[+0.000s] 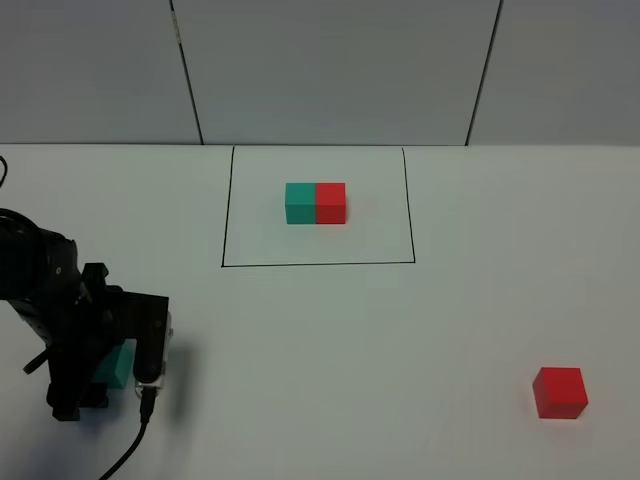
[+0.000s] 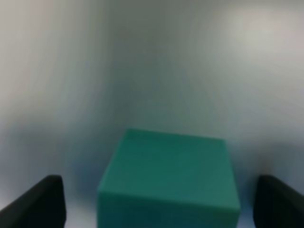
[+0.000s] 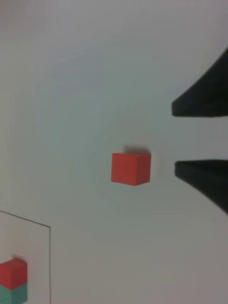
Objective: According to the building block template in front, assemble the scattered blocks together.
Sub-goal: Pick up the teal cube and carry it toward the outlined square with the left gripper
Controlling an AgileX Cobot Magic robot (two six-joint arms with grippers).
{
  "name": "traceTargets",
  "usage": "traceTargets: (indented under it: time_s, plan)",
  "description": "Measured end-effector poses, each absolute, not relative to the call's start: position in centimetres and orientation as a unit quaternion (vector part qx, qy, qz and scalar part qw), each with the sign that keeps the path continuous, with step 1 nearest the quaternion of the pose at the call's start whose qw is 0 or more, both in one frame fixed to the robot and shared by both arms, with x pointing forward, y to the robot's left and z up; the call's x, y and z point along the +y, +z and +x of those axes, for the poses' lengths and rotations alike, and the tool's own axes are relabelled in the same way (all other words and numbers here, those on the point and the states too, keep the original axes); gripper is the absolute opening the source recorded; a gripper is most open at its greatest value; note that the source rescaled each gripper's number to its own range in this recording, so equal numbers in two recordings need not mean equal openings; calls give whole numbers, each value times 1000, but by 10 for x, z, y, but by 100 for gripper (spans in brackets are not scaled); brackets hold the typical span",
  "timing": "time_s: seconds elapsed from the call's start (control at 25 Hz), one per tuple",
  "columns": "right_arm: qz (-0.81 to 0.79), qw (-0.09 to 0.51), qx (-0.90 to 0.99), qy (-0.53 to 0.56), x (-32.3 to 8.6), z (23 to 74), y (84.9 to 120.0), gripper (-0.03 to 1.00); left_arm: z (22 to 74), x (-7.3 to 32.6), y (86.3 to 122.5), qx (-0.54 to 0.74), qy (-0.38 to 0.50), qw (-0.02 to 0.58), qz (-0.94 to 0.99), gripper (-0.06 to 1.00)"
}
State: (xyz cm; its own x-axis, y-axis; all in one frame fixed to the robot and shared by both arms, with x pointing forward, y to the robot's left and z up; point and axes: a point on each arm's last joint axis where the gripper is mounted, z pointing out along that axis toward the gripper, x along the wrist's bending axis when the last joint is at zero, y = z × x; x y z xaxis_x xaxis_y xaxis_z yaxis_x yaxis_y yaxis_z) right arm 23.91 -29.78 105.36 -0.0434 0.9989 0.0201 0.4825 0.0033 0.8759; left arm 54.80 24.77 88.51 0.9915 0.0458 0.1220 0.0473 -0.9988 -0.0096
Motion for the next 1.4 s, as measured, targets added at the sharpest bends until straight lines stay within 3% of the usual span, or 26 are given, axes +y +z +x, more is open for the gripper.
traceTargets:
  time_s: [0.36, 0.52, 0.68, 0.92, 1.4]
  plan:
    - [599, 345, 618, 374, -298, 239, 1054, 0, 550, 247, 885, -22, -59, 7, -998, 92]
    - [599, 345, 618, 374, -298, 239, 1054, 0, 550, 247, 885, -22, -58, 7, -998, 86]
    - [599, 345, 618, 374, -298, 239, 1054, 0, 549, 247, 884, -24, -57, 6, -998, 61]
    - [599, 345, 618, 374, -298, 239, 1054, 0, 549, 247, 884, -24, -57, 6, -998, 1]
    - [599, 345, 618, 374, -298, 239, 1054, 0, 550, 247, 884, 15, -58, 7, -998, 1]
